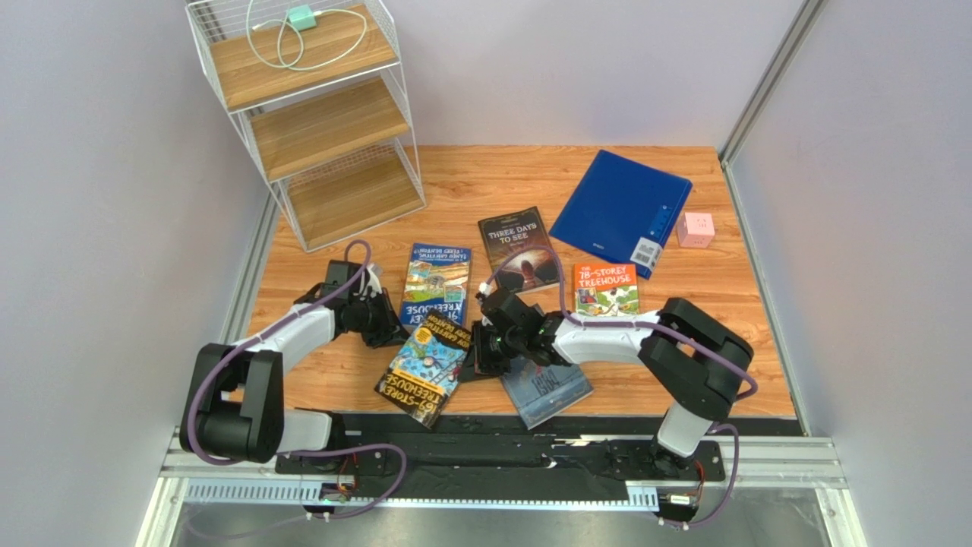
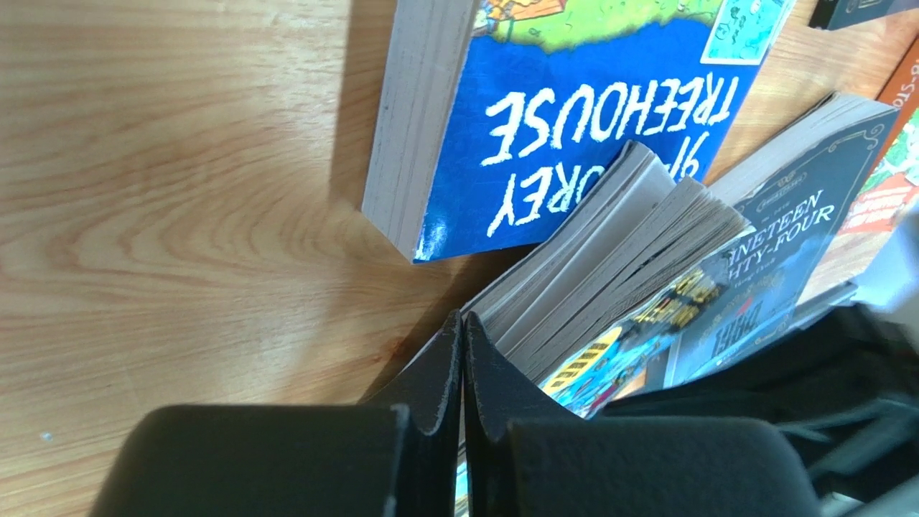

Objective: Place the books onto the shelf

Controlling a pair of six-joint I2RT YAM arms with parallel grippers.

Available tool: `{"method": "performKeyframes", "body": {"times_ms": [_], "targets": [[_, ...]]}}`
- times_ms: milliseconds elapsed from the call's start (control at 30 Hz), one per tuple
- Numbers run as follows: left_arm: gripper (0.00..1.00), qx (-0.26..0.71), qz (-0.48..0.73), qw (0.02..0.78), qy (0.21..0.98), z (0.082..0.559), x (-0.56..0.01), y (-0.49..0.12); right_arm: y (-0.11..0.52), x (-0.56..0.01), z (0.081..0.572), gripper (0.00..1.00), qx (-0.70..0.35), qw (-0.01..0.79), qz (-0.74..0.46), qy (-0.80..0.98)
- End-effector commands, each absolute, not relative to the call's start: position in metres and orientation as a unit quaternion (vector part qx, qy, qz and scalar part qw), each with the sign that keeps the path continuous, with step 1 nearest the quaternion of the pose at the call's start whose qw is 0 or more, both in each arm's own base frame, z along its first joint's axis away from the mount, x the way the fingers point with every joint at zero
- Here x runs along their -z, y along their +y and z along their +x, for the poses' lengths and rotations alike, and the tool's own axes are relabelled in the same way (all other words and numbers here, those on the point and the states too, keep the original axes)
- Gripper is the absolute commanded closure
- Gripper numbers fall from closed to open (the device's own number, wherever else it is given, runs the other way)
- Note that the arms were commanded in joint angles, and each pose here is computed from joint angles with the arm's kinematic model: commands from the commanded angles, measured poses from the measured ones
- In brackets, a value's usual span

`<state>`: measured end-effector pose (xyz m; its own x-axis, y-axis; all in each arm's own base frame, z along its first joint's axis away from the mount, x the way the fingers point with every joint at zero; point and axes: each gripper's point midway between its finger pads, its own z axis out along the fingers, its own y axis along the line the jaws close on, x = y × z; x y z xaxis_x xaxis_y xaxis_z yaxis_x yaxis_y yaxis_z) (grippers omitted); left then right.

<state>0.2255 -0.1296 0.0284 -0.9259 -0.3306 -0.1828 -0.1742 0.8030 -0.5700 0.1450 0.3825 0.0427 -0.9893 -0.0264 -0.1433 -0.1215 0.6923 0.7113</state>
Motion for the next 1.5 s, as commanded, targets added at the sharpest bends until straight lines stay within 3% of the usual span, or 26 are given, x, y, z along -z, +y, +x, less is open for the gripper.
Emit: {"method": "performKeyframes", "body": {"times_ms": [0, 133, 233, 333, 433, 533, 567, 800, 933, 1233, 1467], "targets": [[1.0, 0.317, -0.11, 0.095, 0.937, 0.202, -0.033, -0.15, 0.377, -0.11, 0.212, 1.0, -0.353, 0.22, -0.083, 0.905], [1.0, 0.317, -0.104, 0.096, 0.938, 0.199, -0.035, -0.156, 0.365, -0.132, 0.239, 0.96, -0.326, 0.256, -0.094, 0.905], [1.0, 0.309, -0.108, 0.102, 0.939, 0.2, -0.037, -0.154, 0.355, -0.122, 0.244, 0.86, -0.294, 0.234, -0.097, 0.922], [1.0, 0.301, -0.108, 0.116, 0.94, 0.203, -0.042, -0.15, 0.343, -0.102, 0.241, 0.69, -0.268, 0.22, -0.11, 0.931], [1.0, 0.305, -0.094, 0.135, 0.938, 0.209, -0.052, -0.151, 0.336, -0.092, 0.241, 0.37, -0.27, 0.21, -0.133, 0.93], [1.0, 0.297, -0.079, 0.143, 0.941, 0.214, -0.062, -0.149, 0.335, -0.09, 0.245, 0.19, -0.289, 0.201, -0.158, 0.923], [1.0, 0.272, -0.082, 0.155, 0.946, 0.218, -0.063, -0.141, 0.334, -0.089, 0.249, 0.18, -0.287, 0.204, -0.174, 0.92], [1.0, 0.229, -0.111, 0.187, 0.949, 0.207, -0.105, -0.123, 0.338, -0.082, 0.268, 0.15, -0.299, 0.195, -0.191, 0.915], [1.0, 0.202, -0.137, 0.184, 0.952, 0.186, -0.108, -0.118, 0.354, -0.07, 0.269, 0.2, -0.322, 0.169, -0.192, 0.911], [1.0, 0.141, -0.049, 0.087, 0.985, 0.154, -0.081, -0.148, 0.379, -0.049, 0.267, 0.26, -0.37, 0.119, -0.193, 0.901], [1.0, 0.082, -0.025, 0.034, 0.996, 0.15, -0.04, -0.159, 0.346, -0.056, 0.278, 0.22, -0.347, 0.14, -0.18, 0.91]]}}
